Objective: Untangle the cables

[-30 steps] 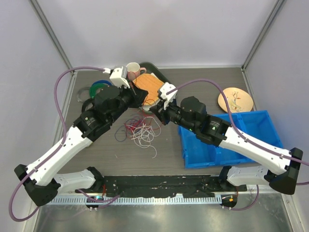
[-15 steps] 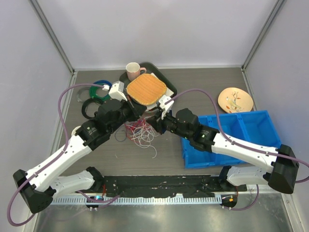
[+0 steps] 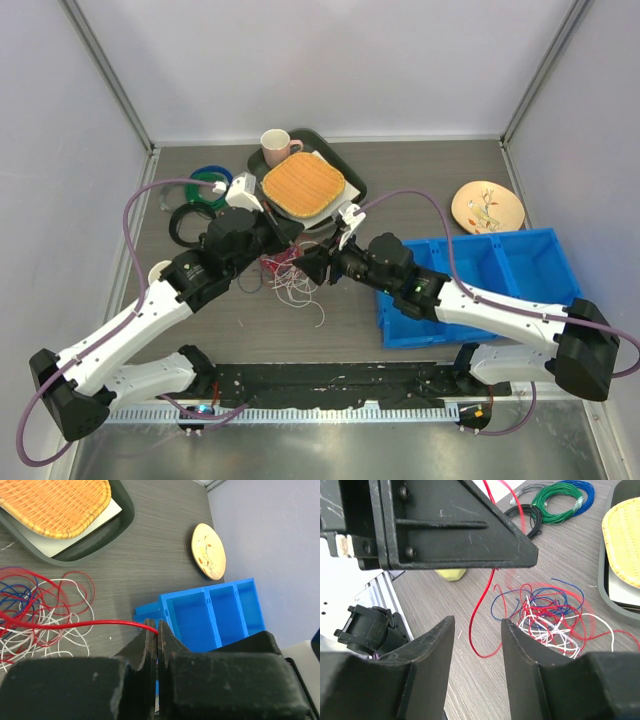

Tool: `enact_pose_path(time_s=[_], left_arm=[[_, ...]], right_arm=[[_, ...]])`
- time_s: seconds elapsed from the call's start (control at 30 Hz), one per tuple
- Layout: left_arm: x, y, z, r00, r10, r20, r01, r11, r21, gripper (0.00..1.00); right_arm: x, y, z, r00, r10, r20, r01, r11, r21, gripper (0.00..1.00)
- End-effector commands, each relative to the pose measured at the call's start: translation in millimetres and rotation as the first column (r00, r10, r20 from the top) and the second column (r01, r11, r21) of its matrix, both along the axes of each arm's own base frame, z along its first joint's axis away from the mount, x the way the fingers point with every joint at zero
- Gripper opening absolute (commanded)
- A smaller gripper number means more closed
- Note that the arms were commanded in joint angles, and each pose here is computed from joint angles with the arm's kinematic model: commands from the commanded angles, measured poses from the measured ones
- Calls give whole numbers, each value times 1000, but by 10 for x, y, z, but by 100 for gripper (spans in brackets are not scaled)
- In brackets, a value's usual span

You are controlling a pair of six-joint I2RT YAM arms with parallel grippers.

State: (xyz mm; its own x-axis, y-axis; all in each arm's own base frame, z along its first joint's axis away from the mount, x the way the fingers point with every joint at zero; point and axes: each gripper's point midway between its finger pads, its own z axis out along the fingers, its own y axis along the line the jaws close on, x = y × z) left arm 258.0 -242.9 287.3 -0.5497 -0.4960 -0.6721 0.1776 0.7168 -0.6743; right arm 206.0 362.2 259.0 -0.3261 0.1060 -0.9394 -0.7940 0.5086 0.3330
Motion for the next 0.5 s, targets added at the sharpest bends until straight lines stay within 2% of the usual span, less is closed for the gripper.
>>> enact_pose_path(time_s=[0.0,0.07,0.13,0.23,0.4,0.43,0.47], left_arm=[[26,25,116,999,22,32,-21,999,-34,0],[7,5,121,999,7,31,-6,999,-39,0],[3,-15,126,1000,-1,29,2,999,-45,0],[-8,-40,111,1000,-12,22,13,999,-46,0],[-36,-88,89,999,-37,8,38,998,-54,0],[-38,-102,109,999,-43,11,44,997,-59,0],[-48,-115,108,999,-52,9,52,997,-60,0]], right_arm=[[-24,-26,231,1000,-12,16,10,993,118,53],[44,-43,224,999,-50,13,48,992,118,69],[87,-5,166,998,-59,8,58,995,87,77],[160,57,60,998,-64,21,63,997,33,80],[314,156,-61,993,-89,72,90,996,-7,79],[335,192,-180,992,-76,99,81,996,-43,79],[357,226,-125,988,-70,137,73,997,-19,79]])
